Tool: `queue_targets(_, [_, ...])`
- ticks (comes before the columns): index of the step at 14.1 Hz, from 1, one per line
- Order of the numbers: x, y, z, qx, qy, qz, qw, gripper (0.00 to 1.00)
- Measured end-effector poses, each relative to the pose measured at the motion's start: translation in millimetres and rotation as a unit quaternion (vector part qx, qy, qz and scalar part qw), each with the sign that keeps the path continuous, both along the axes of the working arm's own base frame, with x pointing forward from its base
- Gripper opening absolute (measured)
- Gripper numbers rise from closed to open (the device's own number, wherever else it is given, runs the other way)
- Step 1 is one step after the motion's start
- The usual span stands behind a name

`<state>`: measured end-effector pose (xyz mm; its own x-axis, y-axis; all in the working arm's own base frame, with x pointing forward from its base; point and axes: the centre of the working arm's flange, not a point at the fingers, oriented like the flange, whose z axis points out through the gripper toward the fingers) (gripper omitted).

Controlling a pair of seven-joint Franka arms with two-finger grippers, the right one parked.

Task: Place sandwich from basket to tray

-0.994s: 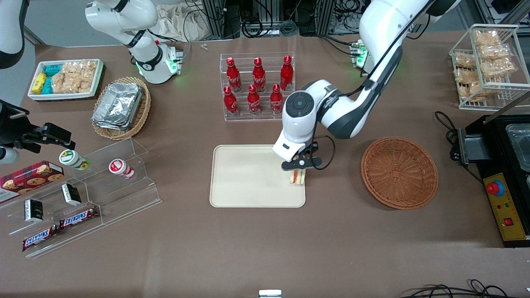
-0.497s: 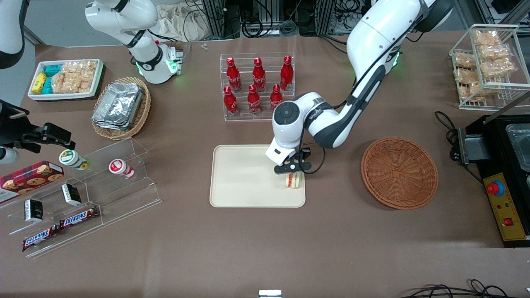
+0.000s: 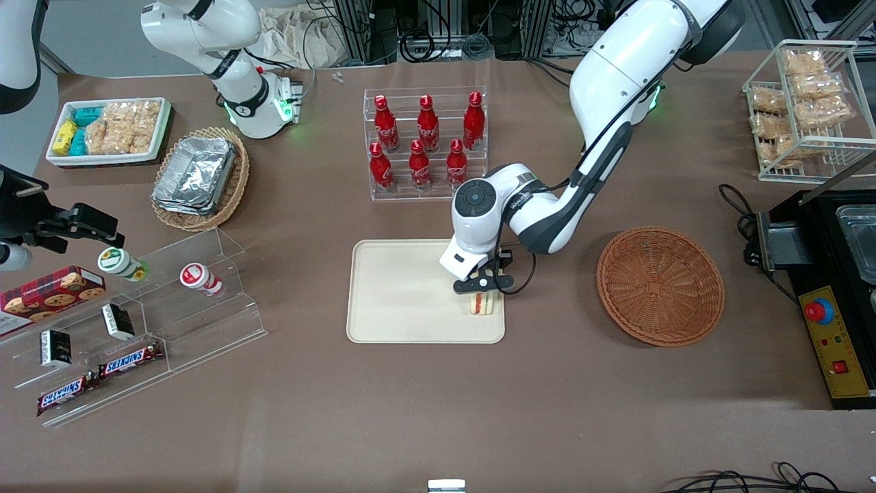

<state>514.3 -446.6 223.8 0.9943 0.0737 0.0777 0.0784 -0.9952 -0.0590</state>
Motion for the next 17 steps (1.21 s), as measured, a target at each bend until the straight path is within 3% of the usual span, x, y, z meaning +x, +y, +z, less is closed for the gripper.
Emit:
queue_targets(5, [5.7, 0.9, 6.4, 0.004, -0.001, 0.005, 1.0000, 0.99])
queue_targets(8, [30.2, 5.8, 45.0, 0.036, 0.004, 0.034, 0.9988, 1.00])
queue_targets(12, [57.8, 24.9, 128.2, 0.042, -0.010, 0.063, 0.9971, 1.00])
queue_targets(13, [60.7, 35.7, 144.9, 0.040, 0.001, 0.059, 0.9974, 1.00])
queue_targets(17, [72.7, 90.1, 208.1, 0.006, 0.051, 0.032, 0.9982, 1.00])
